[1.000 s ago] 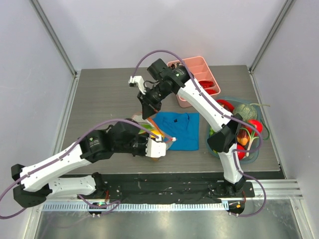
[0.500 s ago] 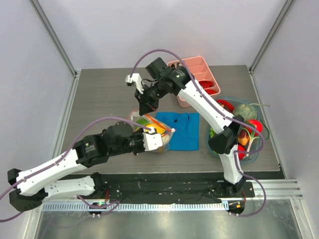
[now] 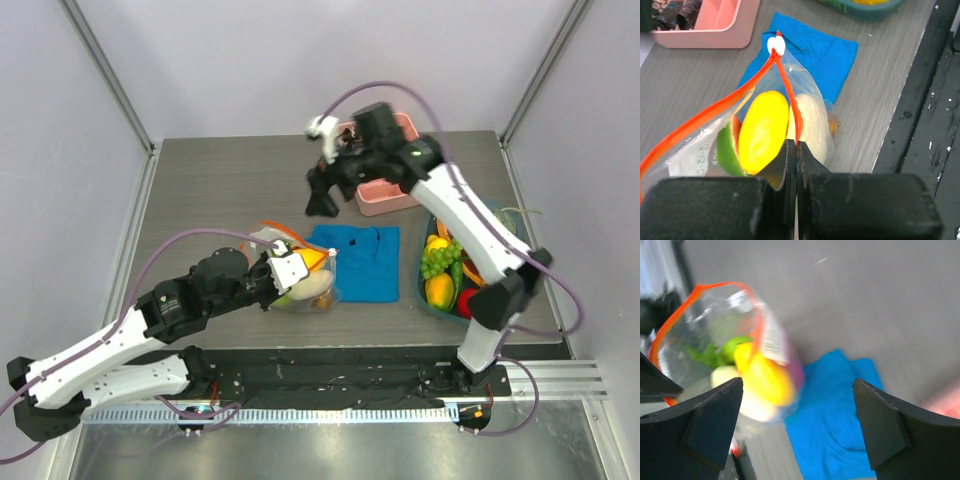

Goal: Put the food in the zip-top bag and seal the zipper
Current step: Adjust the zipper food storage bag at the center of the board, then zip the zipper food storage bag at the center of the board.

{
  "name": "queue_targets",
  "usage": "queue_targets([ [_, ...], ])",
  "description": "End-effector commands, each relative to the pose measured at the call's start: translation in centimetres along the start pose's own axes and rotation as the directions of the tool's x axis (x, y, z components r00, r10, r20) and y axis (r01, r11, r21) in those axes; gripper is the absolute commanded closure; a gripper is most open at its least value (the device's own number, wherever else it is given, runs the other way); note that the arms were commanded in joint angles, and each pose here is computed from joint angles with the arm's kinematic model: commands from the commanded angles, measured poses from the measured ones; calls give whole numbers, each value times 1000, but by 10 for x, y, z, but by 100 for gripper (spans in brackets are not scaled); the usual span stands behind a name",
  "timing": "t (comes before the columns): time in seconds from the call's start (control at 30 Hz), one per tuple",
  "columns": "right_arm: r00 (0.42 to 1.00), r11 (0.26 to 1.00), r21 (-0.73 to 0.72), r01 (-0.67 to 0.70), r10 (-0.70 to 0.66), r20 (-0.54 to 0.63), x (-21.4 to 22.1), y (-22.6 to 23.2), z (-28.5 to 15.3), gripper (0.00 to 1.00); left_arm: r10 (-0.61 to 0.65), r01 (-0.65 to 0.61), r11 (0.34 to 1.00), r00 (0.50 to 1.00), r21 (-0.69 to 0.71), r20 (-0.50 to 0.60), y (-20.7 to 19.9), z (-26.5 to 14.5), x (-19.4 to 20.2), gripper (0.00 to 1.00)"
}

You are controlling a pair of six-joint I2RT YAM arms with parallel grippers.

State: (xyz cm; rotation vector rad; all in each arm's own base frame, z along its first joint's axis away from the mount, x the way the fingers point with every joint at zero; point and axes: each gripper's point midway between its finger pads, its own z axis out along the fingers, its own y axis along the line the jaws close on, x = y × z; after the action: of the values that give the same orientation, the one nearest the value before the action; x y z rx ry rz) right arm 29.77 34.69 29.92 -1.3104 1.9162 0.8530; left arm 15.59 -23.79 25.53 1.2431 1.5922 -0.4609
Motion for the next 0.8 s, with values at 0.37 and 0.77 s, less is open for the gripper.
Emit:
queue_targets([
  [0.37,926,985,160,63,-118,359,79,45,-103,9,-26,24,1000,984,10,175,1,-11,-26,100],
  [0.77,921,988,-13,153,-137,365,90,74,-57,3,14,-21,999,983,37,183,-5,-11,-22,100],
])
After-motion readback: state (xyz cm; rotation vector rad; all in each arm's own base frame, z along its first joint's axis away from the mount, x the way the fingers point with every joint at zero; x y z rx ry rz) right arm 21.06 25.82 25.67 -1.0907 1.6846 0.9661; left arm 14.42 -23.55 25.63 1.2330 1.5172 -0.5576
